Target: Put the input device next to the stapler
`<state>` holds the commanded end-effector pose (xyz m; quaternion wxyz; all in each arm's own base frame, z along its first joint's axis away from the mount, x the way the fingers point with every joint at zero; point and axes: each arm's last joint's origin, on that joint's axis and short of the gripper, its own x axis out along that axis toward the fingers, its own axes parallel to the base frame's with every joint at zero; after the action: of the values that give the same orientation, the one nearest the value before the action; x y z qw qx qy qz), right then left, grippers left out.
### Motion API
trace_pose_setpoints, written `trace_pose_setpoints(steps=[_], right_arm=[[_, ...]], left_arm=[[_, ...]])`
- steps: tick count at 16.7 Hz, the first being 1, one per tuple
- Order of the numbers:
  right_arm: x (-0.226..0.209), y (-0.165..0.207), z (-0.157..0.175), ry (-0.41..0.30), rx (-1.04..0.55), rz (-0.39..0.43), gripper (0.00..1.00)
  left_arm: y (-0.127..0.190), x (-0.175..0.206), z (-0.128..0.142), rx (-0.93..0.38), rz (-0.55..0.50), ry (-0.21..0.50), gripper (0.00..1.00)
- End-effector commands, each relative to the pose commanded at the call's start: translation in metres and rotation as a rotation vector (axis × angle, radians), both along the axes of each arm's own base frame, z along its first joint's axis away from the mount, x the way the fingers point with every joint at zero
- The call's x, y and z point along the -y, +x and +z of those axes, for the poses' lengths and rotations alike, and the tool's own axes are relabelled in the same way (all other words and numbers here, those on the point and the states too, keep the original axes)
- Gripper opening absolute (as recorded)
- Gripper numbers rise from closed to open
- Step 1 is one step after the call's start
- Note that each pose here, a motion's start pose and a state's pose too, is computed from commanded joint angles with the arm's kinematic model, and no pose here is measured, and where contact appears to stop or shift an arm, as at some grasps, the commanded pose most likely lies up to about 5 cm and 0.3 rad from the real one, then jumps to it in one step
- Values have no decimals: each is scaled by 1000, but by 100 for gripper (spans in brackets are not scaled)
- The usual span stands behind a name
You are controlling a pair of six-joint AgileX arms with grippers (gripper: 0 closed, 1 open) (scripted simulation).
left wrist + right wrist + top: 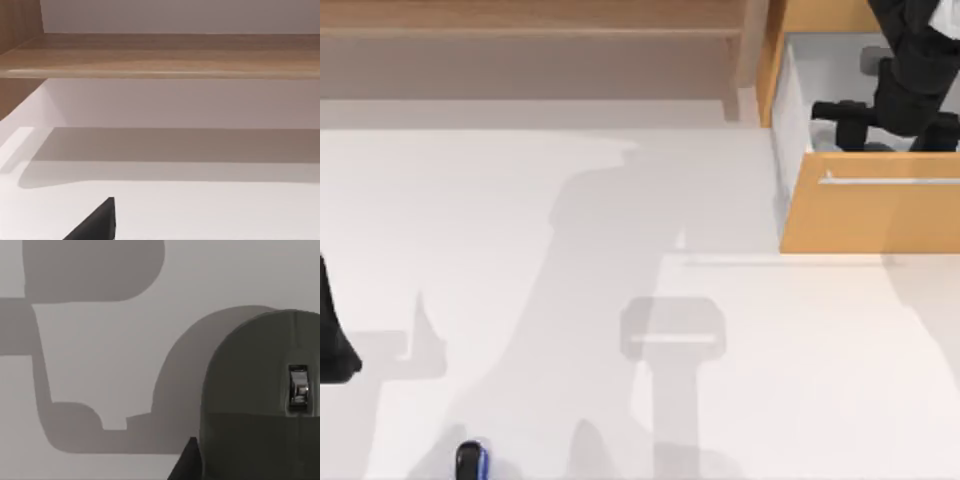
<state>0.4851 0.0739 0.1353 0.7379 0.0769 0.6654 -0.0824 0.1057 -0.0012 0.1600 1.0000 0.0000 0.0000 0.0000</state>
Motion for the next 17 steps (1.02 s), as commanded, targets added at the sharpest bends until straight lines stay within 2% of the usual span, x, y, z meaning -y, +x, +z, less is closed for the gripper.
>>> trace_pose_setpoints(steps=[1,2,11,17], right_arm=[[0,0,0,0,0,0,2],[0,0,0,0,0,0,0],[-2,0,0,1,1,2,0],[-1,-16,44,-17,34,-36,0]], left_arm=[[0,0,0,0,0,0,100],[0,0,0,0,0,0,100],[0,0,0,0,0,0,100],[0,0,0,0,0,0,100]])
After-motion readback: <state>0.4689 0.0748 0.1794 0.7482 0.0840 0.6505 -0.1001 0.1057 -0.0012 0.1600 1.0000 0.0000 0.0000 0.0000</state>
